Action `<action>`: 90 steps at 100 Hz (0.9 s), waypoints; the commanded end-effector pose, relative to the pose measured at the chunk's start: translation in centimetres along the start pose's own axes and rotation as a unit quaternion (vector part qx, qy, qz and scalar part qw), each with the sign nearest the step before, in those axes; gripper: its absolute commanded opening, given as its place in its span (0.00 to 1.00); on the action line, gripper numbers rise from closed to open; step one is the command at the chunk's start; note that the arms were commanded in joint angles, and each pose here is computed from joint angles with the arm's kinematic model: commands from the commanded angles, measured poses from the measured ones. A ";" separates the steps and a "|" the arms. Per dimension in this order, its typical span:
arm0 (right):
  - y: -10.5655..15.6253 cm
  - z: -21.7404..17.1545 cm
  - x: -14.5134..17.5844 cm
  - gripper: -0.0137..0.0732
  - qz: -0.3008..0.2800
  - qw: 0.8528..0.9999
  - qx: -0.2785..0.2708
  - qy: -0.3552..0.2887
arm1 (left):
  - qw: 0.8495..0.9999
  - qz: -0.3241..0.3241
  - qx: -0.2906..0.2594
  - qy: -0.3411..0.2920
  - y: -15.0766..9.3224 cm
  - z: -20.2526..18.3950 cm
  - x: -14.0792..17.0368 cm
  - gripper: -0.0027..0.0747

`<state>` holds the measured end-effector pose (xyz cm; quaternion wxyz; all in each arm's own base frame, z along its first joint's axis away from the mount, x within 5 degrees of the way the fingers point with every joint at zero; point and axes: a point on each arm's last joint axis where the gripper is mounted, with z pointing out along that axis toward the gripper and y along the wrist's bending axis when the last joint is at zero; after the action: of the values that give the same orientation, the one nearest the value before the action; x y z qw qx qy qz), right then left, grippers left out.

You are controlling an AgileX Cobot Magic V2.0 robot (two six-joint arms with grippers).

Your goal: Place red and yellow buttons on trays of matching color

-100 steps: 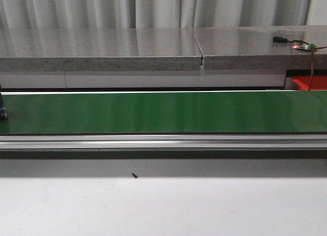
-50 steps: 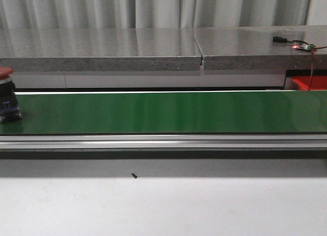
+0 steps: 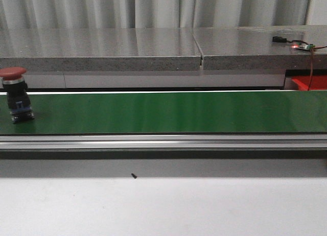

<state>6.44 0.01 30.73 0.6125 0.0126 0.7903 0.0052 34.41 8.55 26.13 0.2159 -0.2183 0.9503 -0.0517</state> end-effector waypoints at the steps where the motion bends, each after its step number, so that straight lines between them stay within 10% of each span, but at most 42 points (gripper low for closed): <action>1: 0.0 -0.3 -1.4 0.08 -0.003 0.999 0.000 -0.046 | 0.999 0.003 0.014 -0.044 -0.7 -2.0 -0.8 0.66; 30: 0.0 -0.3 -1.4 0.08 -0.003 0.999 0.000 -0.046 | 0.998 0.007 0.020 -0.059 -0.9 -3.5 -0.6 0.64; 61: 0.0 -0.3 -1.4 0.08 -0.003 0.999 0.000 -0.046 | 0.985 0.118 0.039 -0.123 -3.1 -8.6 0.5 0.01; 90: 0.0 -0.3 -1.4 0.08 -0.003 0.999 0.000 -0.046 | 0.959 0.237 0.076 -0.136 -7.8 -10.8 3.0 0.01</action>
<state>6.44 0.01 30.73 0.6125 0.0126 0.7903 0.0052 31.18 1.98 33.72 0.3178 -0.0129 0.9474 -0.0369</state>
